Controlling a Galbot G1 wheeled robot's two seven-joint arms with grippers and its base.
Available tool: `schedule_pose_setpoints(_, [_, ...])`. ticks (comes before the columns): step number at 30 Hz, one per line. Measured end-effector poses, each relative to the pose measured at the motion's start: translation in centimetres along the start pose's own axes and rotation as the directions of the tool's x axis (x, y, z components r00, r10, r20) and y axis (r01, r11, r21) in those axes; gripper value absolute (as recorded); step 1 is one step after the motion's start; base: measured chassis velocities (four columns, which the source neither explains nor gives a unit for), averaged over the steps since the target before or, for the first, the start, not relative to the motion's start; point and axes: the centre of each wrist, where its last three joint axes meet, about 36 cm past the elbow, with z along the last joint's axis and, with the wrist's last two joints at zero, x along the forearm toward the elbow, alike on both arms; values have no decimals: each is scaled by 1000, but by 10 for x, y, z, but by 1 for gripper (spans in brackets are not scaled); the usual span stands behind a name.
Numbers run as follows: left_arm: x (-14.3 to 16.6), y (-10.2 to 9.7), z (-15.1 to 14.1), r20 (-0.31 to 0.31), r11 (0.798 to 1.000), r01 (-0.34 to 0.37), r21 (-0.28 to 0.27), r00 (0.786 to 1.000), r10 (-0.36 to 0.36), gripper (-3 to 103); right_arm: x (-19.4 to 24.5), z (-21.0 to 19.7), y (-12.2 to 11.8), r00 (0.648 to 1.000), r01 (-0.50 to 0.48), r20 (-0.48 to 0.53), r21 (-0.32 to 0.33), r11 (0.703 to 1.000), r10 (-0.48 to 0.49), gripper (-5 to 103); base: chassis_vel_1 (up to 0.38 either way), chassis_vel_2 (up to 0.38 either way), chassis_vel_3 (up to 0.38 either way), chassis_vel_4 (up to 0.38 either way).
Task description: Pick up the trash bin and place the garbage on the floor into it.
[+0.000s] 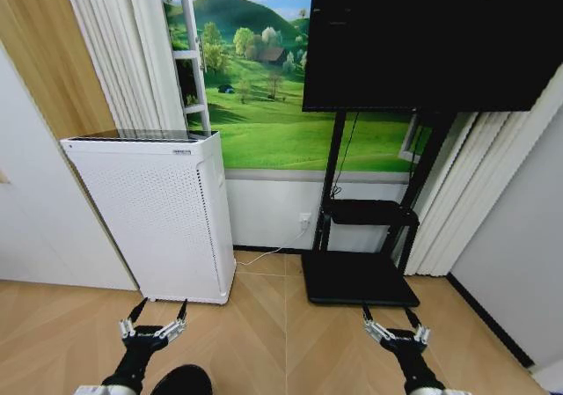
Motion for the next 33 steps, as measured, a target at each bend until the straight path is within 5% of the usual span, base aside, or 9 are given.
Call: schedule_pose_setpoints(33, [0, 0, 0, 0, 1000, 0, 0, 1000, 0, 100, 0, 0, 0, 1000, 0, -1, 0, 1000, 0, 100, 292, -247, -291, 260])
